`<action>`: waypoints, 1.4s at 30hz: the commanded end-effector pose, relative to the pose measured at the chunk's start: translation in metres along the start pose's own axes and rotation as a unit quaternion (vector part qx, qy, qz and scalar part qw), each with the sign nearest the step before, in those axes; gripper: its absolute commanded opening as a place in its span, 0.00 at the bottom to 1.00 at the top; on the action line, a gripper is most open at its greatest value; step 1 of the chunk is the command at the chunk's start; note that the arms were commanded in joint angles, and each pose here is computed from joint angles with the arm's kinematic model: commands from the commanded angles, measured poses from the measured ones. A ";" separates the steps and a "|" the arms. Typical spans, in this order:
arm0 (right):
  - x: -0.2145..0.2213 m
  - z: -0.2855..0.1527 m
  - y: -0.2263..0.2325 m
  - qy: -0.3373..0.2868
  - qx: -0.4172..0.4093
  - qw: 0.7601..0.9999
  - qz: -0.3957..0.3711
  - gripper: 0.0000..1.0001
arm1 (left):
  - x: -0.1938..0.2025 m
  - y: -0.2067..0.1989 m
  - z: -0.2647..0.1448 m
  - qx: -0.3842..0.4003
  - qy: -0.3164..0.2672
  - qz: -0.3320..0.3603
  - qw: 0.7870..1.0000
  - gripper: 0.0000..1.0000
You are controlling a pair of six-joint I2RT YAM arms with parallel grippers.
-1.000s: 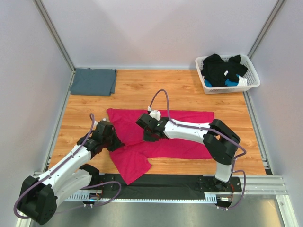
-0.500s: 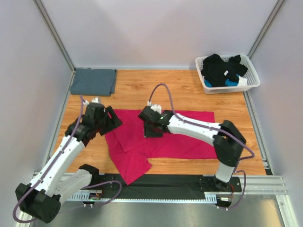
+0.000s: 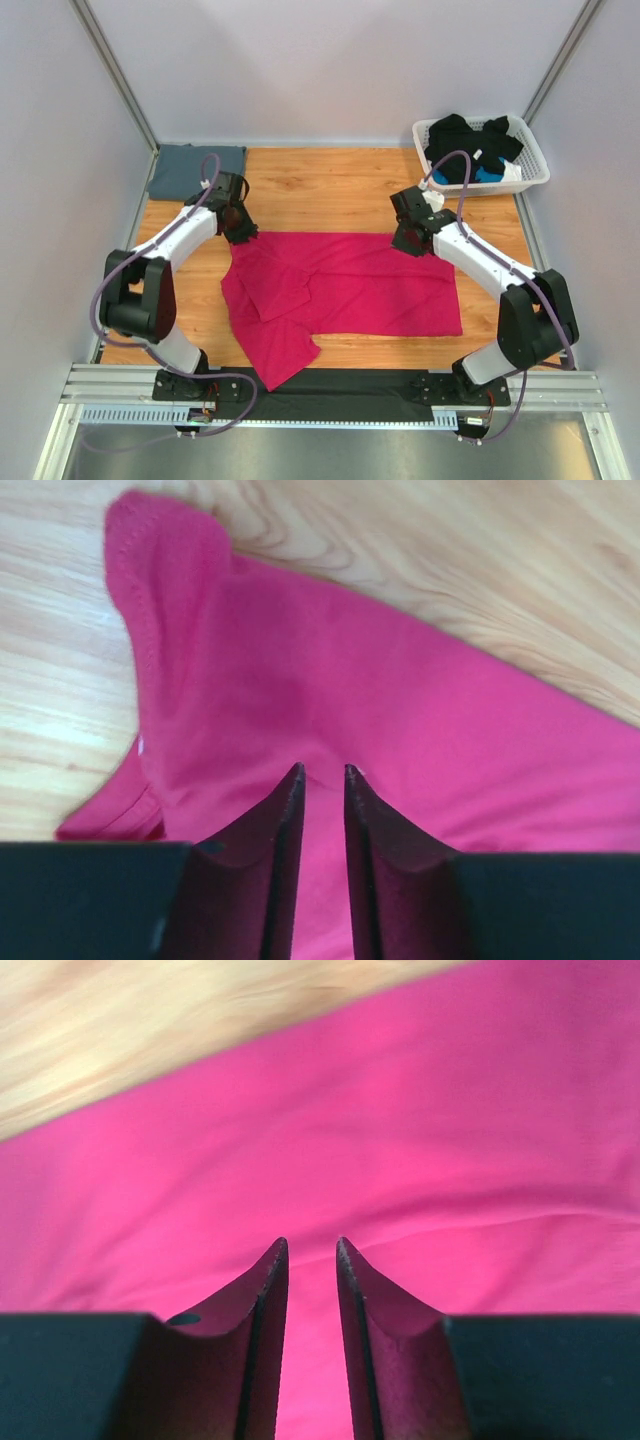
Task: Fold and stack the t-shirts
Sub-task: Fold the tshirt
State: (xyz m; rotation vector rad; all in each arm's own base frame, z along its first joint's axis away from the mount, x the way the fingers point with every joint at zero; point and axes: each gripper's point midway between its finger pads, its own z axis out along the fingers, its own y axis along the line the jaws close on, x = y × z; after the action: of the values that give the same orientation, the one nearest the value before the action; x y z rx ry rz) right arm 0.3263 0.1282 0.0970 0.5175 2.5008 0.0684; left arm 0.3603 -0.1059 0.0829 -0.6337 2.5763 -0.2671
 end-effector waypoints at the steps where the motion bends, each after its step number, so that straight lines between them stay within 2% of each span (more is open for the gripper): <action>1: -0.015 0.025 -0.005 -0.009 -0.007 1.000 -0.009 0.25 | -0.011 -0.010 0.018 -0.001 0.009 -0.038 0.999 0.27; 5: -0.008 0.061 -0.019 0.025 0.036 0.999 -0.031 0.23 | -0.001 0.015 0.048 -0.059 0.042 -0.075 0.995 0.23; 9: -0.002 0.085 -0.021 0.062 0.045 0.997 -0.028 0.20 | 0.006 0.039 0.063 -0.094 0.064 -0.117 0.987 0.22; 14: -0.003 0.102 -0.005 0.089 0.027 0.995 -0.020 0.19 | -0.010 0.056 0.071 -0.121 0.078 -0.129 0.981 0.19; 18: -0.017 0.112 0.015 0.092 0.014 0.996 -0.007 0.19 | -0.041 0.047 0.077 -0.114 0.071 -0.124 0.983 0.18; 20: -0.017 0.124 0.017 0.101 0.023 0.995 -0.008 0.19 | -0.044 0.049 0.090 -0.120 0.086 -0.122 0.982 0.17; 21: -0.032 0.124 0.028 0.088 0.015 0.996 -0.006 0.19 | -0.057 0.042 0.089 -0.114 0.080 -0.121 0.983 0.17; 27: -0.057 0.142 0.043 0.081 0.023 0.996 -0.028 0.19 | -0.085 0.037 0.102 -0.099 0.068 -0.135 0.984 0.17; 31: -0.076 0.136 0.052 0.071 0.005 0.997 -0.035 0.20 | -0.096 0.025 0.093 -0.067 0.060 -0.097 0.991 0.18; 34: -0.096 0.106 0.066 0.054 -0.035 0.997 -0.042 0.23 | -0.110 0.004 0.058 -0.014 0.042 -0.057 0.997 0.33; 35: -0.110 0.083 0.073 0.033 -0.060 0.997 -0.040 0.25 | -0.120 -0.005 0.031 0.010 0.018 -0.046 0.999 0.46; 37: -0.117 0.055 0.084 0.022 -0.106 0.993 -0.041 0.37 | -0.124 -0.015 -0.003 0.030 -0.004 -0.025 0.999 0.60; 38: -0.129 0.029 0.087 -0.007 -0.127 0.991 -0.035 0.43 | -0.130 -0.021 -0.035 0.046 -0.029 -0.009 0.998 0.99; 39: -0.125 0.014 0.093 -0.001 -0.158 0.987 -0.034 0.52 | -0.122 -0.020 -0.051 0.044 -0.024 -0.004 0.999 1.00; 41: -0.135 -0.025 0.094 -0.032 -0.187 0.982 -0.019 0.60 | -0.105 -0.014 -0.086 0.042 -0.035 -0.013 0.998 1.00; 42: -0.124 -0.025 0.083 -0.024 -0.177 0.984 -0.015 0.65 | -0.092 -0.011 -0.095 0.040 -0.031 -0.019 0.999 1.00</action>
State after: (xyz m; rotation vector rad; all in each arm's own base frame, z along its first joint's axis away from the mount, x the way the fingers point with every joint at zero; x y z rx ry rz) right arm 0.4480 0.1537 0.1268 0.3677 2.5351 0.3251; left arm 0.4388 -0.0583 0.1490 -0.7254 2.5342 -0.3291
